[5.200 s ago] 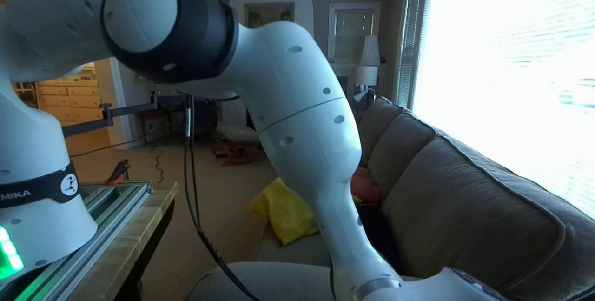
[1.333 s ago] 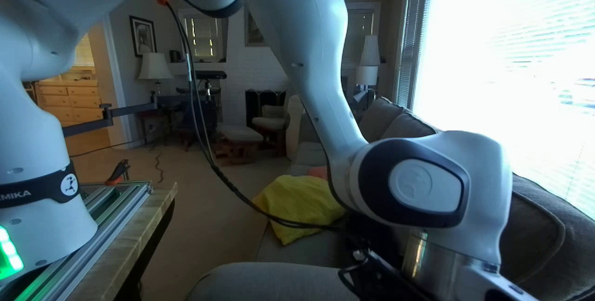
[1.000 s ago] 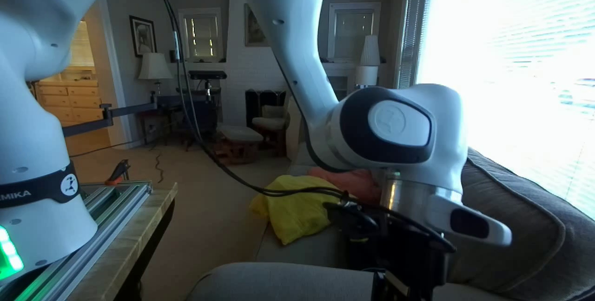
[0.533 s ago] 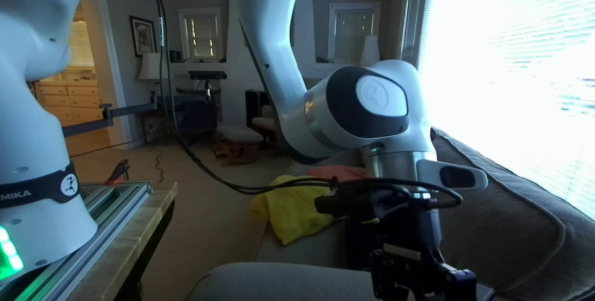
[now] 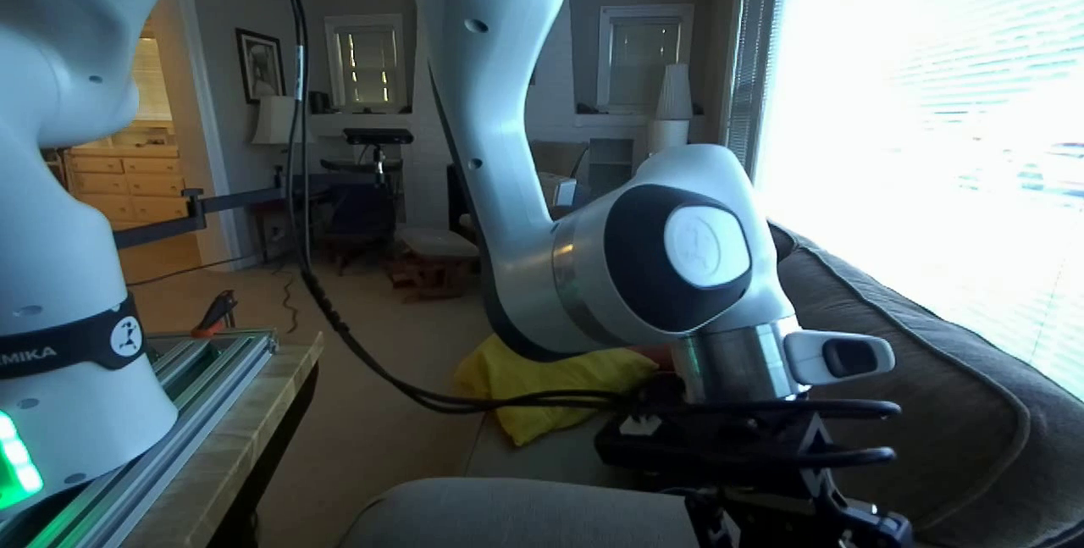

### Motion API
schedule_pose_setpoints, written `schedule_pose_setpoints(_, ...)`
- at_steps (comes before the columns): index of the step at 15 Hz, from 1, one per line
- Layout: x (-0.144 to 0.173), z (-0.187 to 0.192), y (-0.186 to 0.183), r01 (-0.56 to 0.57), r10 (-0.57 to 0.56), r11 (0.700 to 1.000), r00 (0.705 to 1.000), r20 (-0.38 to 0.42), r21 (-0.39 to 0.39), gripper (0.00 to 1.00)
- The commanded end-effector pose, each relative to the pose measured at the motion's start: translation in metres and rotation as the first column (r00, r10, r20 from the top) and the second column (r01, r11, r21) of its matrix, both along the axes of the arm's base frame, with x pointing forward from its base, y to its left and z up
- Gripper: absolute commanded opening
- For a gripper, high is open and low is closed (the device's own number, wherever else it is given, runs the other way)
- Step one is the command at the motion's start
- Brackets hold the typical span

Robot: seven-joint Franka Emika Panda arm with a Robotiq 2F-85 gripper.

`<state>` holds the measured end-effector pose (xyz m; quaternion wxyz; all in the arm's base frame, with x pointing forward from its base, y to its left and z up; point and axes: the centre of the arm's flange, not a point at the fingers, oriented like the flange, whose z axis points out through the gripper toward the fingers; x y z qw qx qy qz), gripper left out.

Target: Pick up the grey remote control from the table and put it on the right armrest of the sofa.

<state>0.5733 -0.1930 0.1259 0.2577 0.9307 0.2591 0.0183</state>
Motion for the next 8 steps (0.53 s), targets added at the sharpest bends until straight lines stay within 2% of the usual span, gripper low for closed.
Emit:
schedule_pose_setpoints(1,0.032,0.0,0.034,-0.189,0.188,0.982,0.982,-0.037,-0.026,0.34)
schedule_pose_setpoints(4,0.055,-0.002,0.076,-0.325,0.321,0.945,0.943,-0.09,-0.025,0.34)
schedule_pose_setpoints(8,0.072,-0.022,0.115,-0.463,0.443,0.885,0.869,-0.22,-0.046,0.34)
